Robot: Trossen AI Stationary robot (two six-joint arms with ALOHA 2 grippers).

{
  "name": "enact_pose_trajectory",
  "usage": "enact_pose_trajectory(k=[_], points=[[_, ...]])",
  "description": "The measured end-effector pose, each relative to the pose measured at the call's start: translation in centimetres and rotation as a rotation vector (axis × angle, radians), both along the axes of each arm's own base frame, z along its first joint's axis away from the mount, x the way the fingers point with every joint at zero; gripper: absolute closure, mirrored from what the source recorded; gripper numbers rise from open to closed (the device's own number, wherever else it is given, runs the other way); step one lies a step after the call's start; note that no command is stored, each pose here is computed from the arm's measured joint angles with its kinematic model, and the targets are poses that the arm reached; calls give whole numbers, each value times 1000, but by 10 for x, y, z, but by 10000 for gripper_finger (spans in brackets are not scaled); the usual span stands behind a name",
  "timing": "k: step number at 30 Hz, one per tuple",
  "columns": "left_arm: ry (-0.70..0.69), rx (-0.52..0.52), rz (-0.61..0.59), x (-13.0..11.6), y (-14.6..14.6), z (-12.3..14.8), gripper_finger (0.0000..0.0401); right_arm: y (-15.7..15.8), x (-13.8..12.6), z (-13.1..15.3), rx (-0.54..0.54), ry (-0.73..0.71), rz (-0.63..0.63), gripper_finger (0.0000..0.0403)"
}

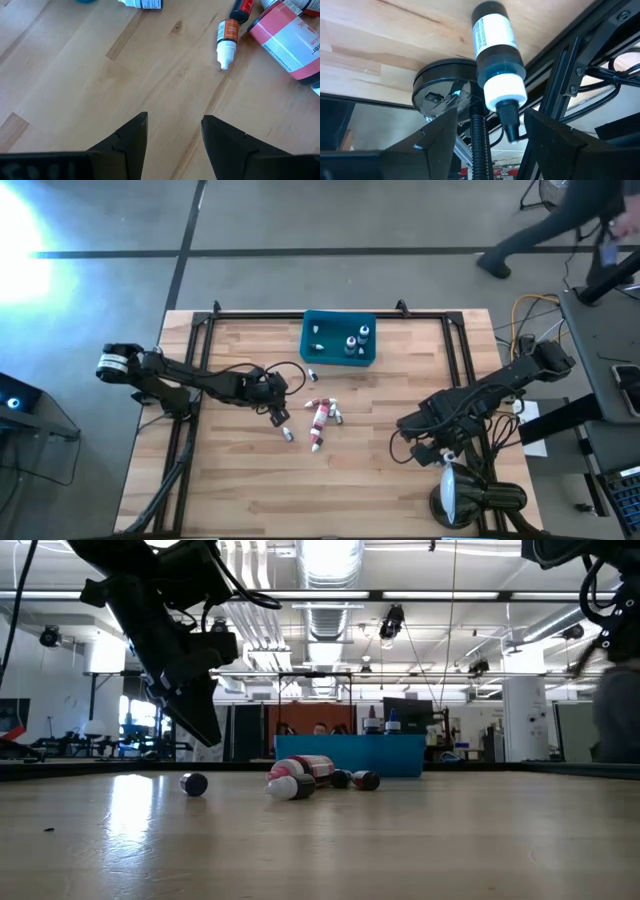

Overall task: Pick & Place food coloring
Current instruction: Put the large black food coloring bottle into the blue bin

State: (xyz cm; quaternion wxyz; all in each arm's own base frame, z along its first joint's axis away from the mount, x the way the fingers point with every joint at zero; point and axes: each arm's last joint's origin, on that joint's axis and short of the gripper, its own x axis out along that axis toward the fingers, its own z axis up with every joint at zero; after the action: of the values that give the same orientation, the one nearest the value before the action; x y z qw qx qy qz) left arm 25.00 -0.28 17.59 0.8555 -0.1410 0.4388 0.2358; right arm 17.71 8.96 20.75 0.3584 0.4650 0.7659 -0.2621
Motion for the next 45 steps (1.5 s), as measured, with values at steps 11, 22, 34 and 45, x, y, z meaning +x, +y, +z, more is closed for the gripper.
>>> enact_pose_trajectory(k=[11,22,34,45], points=[[1,2,7,0,3,0,238,3,-5,-1,-38,29,11,160],[5,8,-4,0,3,0,238,3,-7,-12,-38,10,16,191],[6,7,-4,0,3,0,238,4,-6,-12,-29,1,16,245],[6,7,3,0,5,0,238,-4,6,-1,-88,-133,66,305]])
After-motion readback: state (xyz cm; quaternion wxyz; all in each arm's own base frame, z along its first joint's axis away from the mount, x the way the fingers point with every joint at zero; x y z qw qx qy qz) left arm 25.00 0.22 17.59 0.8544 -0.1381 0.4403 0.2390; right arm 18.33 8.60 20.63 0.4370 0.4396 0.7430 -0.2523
